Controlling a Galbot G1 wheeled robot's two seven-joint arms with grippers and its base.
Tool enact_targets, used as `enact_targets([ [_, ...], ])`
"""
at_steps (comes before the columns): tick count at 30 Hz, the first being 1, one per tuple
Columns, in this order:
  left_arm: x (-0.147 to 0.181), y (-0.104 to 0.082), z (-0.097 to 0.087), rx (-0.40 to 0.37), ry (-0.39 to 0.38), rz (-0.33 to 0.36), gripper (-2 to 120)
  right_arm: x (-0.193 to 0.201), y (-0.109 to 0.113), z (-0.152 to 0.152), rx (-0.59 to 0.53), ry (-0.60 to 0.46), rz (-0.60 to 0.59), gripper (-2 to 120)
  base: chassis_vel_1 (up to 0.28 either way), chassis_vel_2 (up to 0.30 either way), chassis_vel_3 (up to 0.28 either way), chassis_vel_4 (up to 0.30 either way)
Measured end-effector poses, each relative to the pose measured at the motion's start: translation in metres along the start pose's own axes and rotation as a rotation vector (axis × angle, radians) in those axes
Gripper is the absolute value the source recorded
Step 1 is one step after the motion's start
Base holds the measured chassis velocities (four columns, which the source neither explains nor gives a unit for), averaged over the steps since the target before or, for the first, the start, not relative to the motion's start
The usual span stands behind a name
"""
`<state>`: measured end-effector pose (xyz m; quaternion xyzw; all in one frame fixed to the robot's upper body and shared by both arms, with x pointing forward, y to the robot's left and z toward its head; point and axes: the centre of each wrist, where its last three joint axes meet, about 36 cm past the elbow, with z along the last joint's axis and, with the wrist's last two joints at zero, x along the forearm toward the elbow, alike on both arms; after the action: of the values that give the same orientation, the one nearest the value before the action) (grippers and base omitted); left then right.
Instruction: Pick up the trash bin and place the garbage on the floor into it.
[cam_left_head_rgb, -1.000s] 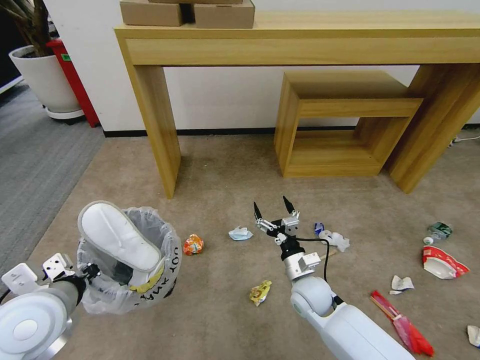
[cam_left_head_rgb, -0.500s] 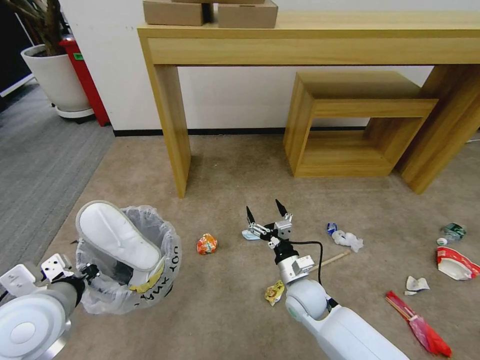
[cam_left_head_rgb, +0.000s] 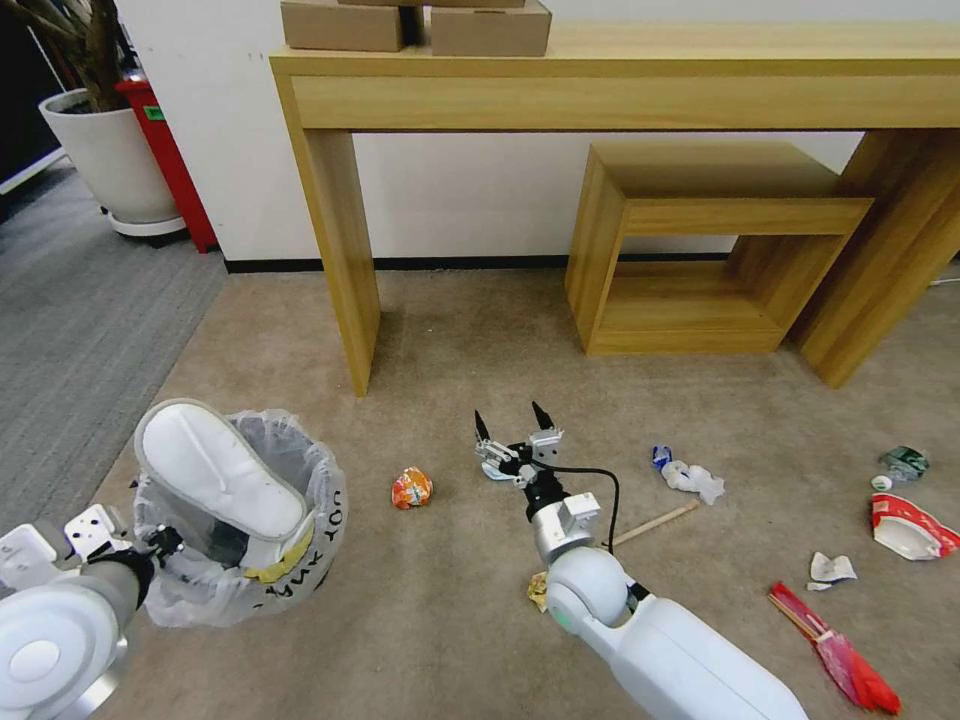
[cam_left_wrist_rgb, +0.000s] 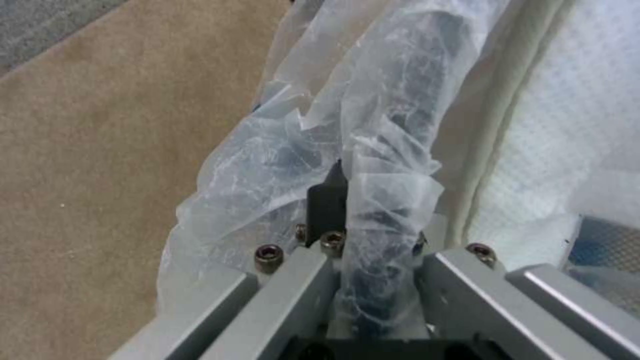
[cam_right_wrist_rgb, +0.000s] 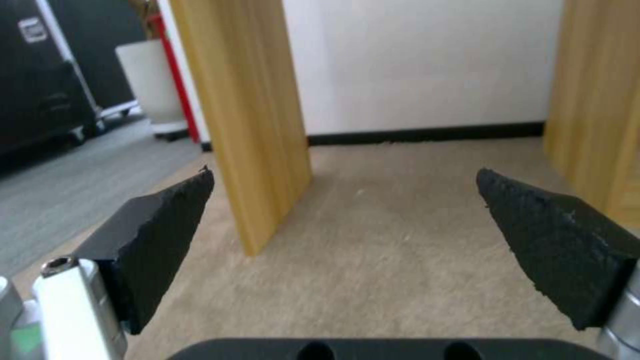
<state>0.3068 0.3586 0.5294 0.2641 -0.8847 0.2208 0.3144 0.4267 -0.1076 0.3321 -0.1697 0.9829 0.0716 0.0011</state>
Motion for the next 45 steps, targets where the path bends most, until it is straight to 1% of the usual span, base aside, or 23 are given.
enact_targets([
  [2, -0.003, 0.002, -0.001, -0.001, -0.001, -0.009, 0, -0.01, 0.005, 0.003, 0.002, 0.011, -0.029, 100, 0.0, 0.0, 0.0, 0.0],
  [4, -0.006, 0.002, -0.003, -0.002, -0.006, -0.014, 0, -0.02, 0.019, 0.005, -0.001, 0.017, -0.06, 100, 0.0, 0.0, 0.0, 0.0],
  [5, -0.006, 0.002, -0.003, -0.002, -0.006, -0.014, 0, -0.02, 0.019, 0.005, -0.001, 0.017, -0.06, 100, 0.0, 0.0, 0.0, 0.0],
  [8, -0.011, 0.005, -0.007, -0.001, -0.015, -0.029, 0, -0.032, 0.047, 0.005, -0.028, 0.055, -0.084, 100, 0.0, 0.0, 0.0, 0.0],
  [9, -0.011, 0.005, -0.007, -0.001, -0.015, -0.029, 0, -0.032, 0.047, 0.005, -0.028, 0.055, -0.084, 100, 0.0, 0.0, 0.0, 0.0],
  [12, -0.017, 0.008, -0.011, 0.003, -0.02, -0.045, 0, -0.047, 0.078, 0.006, -0.038, 0.114, -0.082, 100, 0.0, 0.0, 0.0, 0.0],
  [13, -0.017, 0.008, -0.011, 0.003, -0.02, -0.045, 0, -0.047, 0.078, 0.006, -0.038, 0.114, -0.082, 100, 0.0, 0.0, 0.0, 0.0],
  [15, -0.02, 0.008, -0.011, 0.003, -0.019, -0.048, 0, -0.057, 0.094, 0.002, -0.021, 0.141, -0.08, 100, 0.0, 0.0, 0.0, 0.0],
  [19, -0.023, 0.009, -0.01, 0.005, -0.015, -0.055, 0, -0.066, 0.103, 0.001, -0.019, 0.179, -0.073, 100, 0.0, 0.0, 0.0, 0.0],
  [20, -0.025, 0.01, -0.009, 0.006, -0.014, -0.06, 0, -0.073, 0.107, 0.001, -0.024, 0.222, -0.039, 100, 0.0, 0.0, 0.0, 0.0],
  [22, -0.028, 0.012, -0.009, 0.007, -0.011, -0.066, 0, -0.086, 0.107, 0.002, -0.03, 0.293, 0.007, 100, 0.0, 0.0, 0.0, 0.0],
  [23, -0.03, 0.012, -0.01, 0.005, -0.011, -0.069, 0, -0.093, 0.103, 0.003, -0.023, 0.315, 0.029, 100, 0.0, 0.0, 0.0, 0.0],
  [28, -0.033, 0.012, -0.012, 0.001, -0.013, -0.071, 0, -0.104, 0.091, 0.007, -0.006, 0.313, 0.053, 100, 0.0, 0.0, 0.0, 0.0],
  [30, -0.033, 0.012, -0.012, 0.001, -0.012, -0.069, 0, -0.105, 0.085, 0.006, -0.017, 0.274, 0.053, 100, 0.0, 0.0, 0.0, 0.0],
  [31, -0.033, 0.012, -0.011, 0.003, -0.012, -0.068, 0, -0.104, 0.078, 0.005, -0.022, 0.219, 0.057, 100, 0.0, 0.0, 0.0, 0.0],
  [32, -0.033, 0.012, -0.011, 0.003, -0.012, -0.068, 0, -0.104, 0.078, 0.005, -0.022, 0.219, 0.057, 100, 0.0, 0.0, 0.0, 0.0],
  [34, -0.034, 0.013, -0.005, 0.006, -0.004, -0.067, 0, -0.089, 0.062, 0.001, -0.005, 0.115, 0.029, 100, 0.0, 0.0, 0.0, 0.0],
  [35, -0.034, 0.013, -0.002, 0.007, 0.0, -0.066, 0, -0.084, 0.057, 0.006, -0.004, 0.082, 0.025, 100, 0.0, 0.0, 0.0, 0.0],
  [36, -0.034, 0.013, -0.002, 0.007, 0.0, -0.066, 0, -0.084, 0.057, 0.006, -0.004, 0.082, 0.025, 100, 0.0, 0.0, 0.0, 0.0],
  [40, -0.035, 0.012, 0.0, 0.011, 0.001, -0.063, 0, -0.072, 0.049, 0.017, -0.005, 0.024, 0.014, 100, 0.0, 0.0, 0.0, 0.0],
  [42, -0.033, 0.011, 0.0, 0.009, -0.001, -0.058, 0, -0.067, 0.049, 0.02, -0.022, -0.018, 0.012, 100, 0.0, 0.0, 0.0, 0.0],
  [43, -0.033, 0.011, 0.0, 0.009, -0.001, -0.058, 0, -0.067, 0.049, 0.02, -0.022, -0.018, 0.012, 100, 0.0, 0.0, 0.0, 0.0],
  [45, -0.031, 0.011, 0.001, 0.009, 0.0, -0.057, 0, -0.064, 0.048, 0.022, -0.039, -0.079, -0.001, 100, 0.0, 0.0, 0.0, 0.0],
])
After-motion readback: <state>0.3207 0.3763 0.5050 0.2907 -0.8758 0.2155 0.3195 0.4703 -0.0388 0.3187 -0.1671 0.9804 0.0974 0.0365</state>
